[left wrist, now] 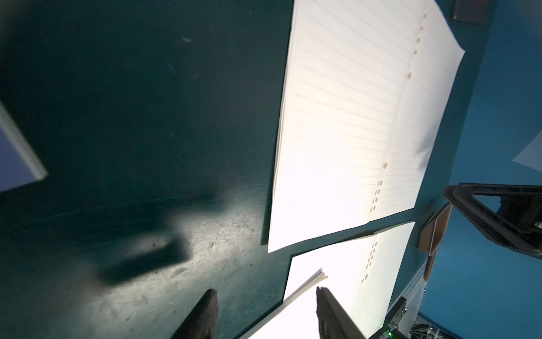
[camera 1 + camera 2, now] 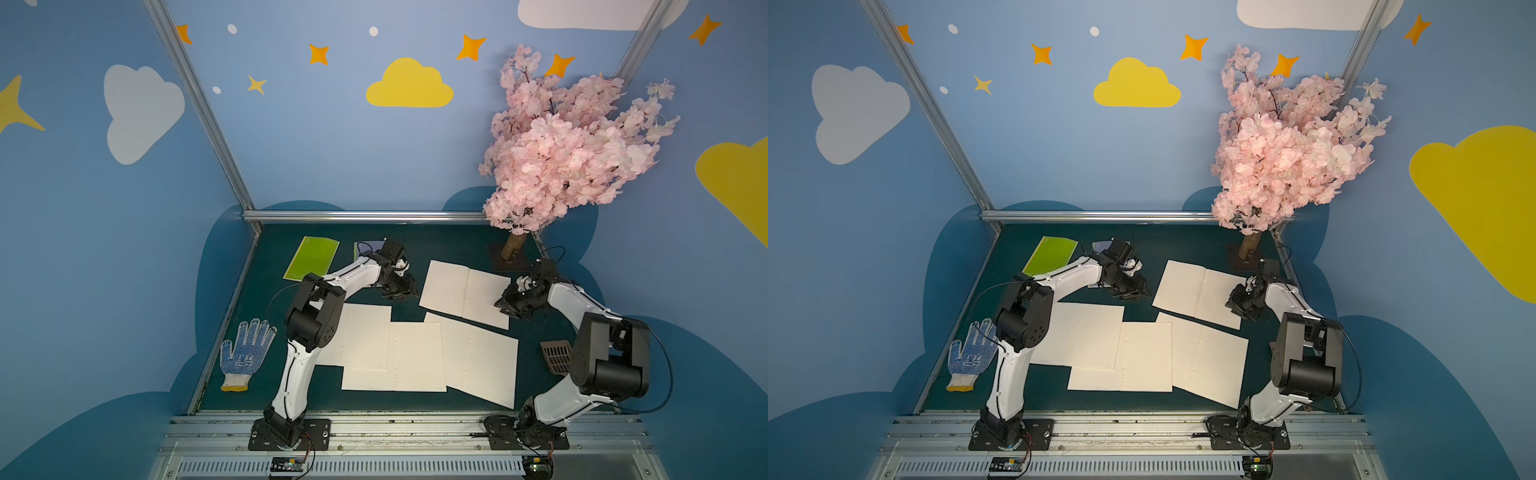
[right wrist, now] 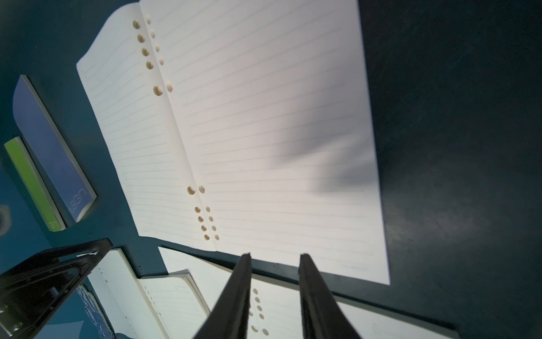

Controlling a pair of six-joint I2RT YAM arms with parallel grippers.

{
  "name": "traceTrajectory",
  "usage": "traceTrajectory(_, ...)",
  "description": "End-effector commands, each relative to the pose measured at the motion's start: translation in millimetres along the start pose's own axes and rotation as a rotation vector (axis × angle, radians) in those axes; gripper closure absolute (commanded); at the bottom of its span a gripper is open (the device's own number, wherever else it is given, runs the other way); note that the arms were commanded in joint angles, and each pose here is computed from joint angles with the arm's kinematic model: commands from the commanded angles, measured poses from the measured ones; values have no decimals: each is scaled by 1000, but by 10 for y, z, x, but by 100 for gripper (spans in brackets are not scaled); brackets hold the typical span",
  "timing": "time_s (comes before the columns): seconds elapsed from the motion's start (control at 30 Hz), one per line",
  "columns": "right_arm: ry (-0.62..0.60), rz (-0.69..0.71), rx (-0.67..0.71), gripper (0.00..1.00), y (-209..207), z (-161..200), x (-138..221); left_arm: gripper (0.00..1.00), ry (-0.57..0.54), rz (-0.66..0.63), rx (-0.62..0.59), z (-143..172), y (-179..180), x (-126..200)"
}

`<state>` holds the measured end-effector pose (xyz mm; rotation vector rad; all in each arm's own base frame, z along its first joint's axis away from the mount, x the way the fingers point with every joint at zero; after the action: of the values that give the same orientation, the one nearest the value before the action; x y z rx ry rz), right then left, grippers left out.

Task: Close the notebook
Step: Close the notebook at the center of the board.

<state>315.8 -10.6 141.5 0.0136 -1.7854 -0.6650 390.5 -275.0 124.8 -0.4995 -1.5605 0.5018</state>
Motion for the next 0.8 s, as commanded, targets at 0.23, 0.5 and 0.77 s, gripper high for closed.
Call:
traceTrajectory(0.23, 42, 14, -56, 69, -236, -8, -61, 43, 8, 30, 28, -43, -76, -147)
traceTrajectory(0.5, 46, 12, -79, 69, -326, -13, -79, 43, 25, 31, 42, -23, -90, -236)
traceTrajectory(0.77, 54, 10, -87, 70, -371, -2, -95, 43, 40, 38, 50, 3, -122, -334)
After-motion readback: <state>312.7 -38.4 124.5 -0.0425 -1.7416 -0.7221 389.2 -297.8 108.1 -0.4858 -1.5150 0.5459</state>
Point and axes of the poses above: each gripper's point midway between its finger pads, its own x axis back along the fingers, its own y axis along the line the jaws close on, z = x × y, the point moved 9 cm from there along x, back along the fingers, and after that the axes turned 6 degrees about x, right-handed, at the moved point
